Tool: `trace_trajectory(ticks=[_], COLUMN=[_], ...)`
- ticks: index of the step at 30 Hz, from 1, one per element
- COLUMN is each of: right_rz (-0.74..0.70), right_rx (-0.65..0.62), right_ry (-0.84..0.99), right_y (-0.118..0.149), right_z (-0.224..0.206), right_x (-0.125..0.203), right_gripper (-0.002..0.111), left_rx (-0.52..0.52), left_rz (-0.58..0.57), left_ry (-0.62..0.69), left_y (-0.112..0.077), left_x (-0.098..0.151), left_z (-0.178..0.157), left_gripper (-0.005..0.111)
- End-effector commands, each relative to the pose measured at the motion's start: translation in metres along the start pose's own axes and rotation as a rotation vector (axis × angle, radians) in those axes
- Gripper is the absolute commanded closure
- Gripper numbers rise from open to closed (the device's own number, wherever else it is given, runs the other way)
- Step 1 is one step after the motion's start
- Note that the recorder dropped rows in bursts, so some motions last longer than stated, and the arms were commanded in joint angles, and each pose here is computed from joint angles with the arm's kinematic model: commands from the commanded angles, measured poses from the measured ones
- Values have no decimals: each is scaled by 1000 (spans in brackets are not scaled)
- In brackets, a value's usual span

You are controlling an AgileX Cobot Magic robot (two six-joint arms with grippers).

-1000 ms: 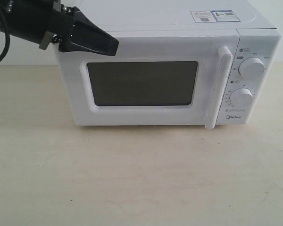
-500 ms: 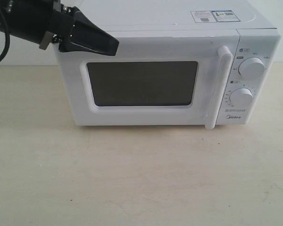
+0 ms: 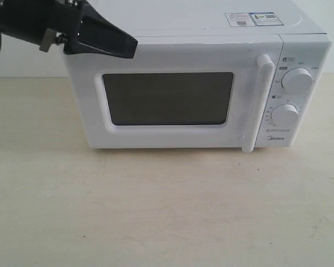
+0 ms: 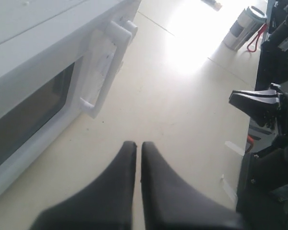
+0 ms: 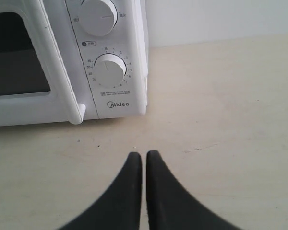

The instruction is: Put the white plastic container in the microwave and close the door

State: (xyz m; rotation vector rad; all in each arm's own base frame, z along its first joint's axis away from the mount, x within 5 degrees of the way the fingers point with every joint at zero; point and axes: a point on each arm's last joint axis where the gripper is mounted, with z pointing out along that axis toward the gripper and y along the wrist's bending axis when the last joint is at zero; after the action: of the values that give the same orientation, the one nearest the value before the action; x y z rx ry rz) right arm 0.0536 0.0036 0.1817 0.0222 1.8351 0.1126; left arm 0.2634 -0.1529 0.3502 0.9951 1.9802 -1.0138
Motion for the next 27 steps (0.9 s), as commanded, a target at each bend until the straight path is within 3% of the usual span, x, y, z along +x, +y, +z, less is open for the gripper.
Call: trace_trajectory(ticks=[1,6,10,16,20,27], right_rz=[-5,-5,-4,-4,-4,-4], right_rx=[4,4,3,3,3,3], right_ry=[-10,-10,-10,-10,-10,-10], right_y=[0,0,0,0,0,0], right_z=[0,0,0,0,0,0], right_x=[-1,-1,-1,-1,-1,-1], right_gripper=[108,108,108,108,108,108], left_rx=[-19,-123,-248,-569,-757,-877], left_rz=[38,158,241,155,165,260], left_ry=[-35,-36,-55,-306,-433,-532], left_y=[-29,-60,-83,-90,-102,-129], left_x=[-9,3,28,70,105,145], left_z=[-26,-58,-85,-128,-140,-146], left_gripper=[102,102,102,102,102,102])
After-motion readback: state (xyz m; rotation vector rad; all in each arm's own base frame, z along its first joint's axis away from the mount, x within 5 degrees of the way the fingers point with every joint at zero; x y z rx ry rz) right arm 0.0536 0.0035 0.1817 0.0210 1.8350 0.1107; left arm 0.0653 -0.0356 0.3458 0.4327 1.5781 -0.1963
